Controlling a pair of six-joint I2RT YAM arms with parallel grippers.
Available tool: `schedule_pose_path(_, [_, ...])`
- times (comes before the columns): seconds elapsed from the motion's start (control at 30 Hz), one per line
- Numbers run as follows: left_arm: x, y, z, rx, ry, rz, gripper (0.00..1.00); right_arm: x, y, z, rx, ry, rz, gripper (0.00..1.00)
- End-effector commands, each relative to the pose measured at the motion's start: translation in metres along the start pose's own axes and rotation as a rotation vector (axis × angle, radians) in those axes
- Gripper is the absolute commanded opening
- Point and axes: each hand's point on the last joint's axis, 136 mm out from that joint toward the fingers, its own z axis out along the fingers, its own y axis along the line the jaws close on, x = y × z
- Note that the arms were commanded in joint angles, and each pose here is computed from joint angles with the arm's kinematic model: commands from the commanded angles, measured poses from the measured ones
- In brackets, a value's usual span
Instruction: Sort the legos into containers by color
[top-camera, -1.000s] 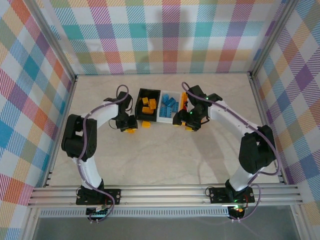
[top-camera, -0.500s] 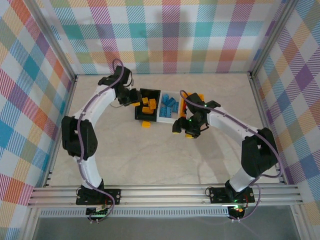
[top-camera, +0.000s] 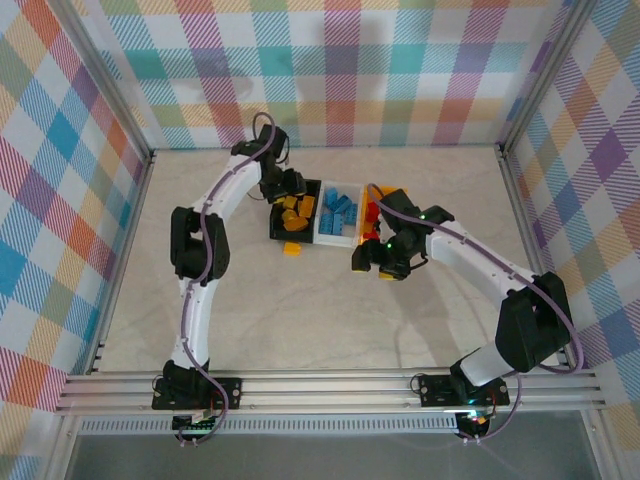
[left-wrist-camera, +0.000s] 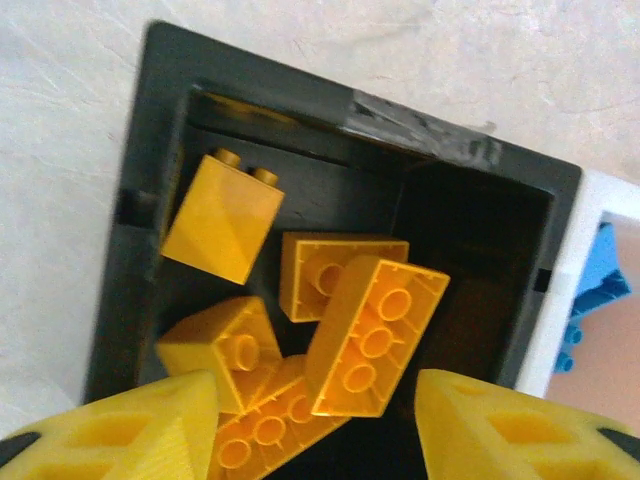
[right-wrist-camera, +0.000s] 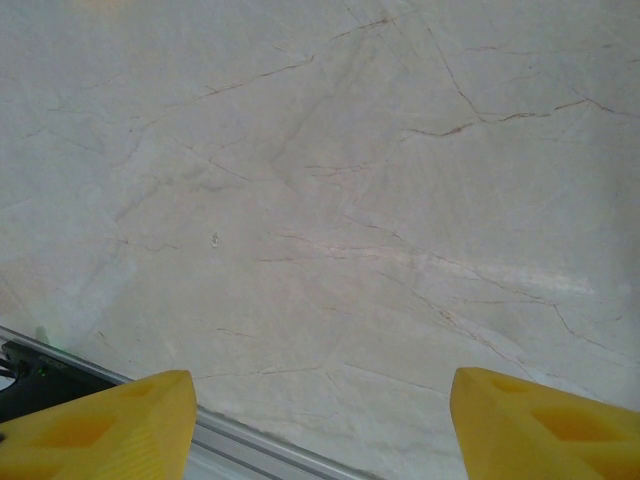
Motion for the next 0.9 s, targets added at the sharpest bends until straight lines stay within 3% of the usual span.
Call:
schedule_pose_path(0.0, [0.011, -0.006, -0.028, -0.005, 0.005, 0.033, 0.6, 0.005, 0.0, 0.007, -0.009, 0.032, -0.003, 0.69])
schedule_pose_path(0.27, [0.091, 0.013, -0.064, -0.047, 0.039, 0.138, 0.66, 0.004, 0.006, 0.013, -0.064, 0.022, 0.027, 0.69])
schedule_pose_path(0.5, [0.172, 0.026, -0.056, 0.019, 0.069, 0.227, 0.76, 0.004, 0.01, 0.019, -0.093, 0.01, 0.024, 0.69])
schedule_pose_path(0.87, [0.173, 0.05, -0.001, -0.085, 0.014, 0.276, 0.9, 0.004, 0.02, 0.013, -0.066, 0.026, -0.008, 0.69])
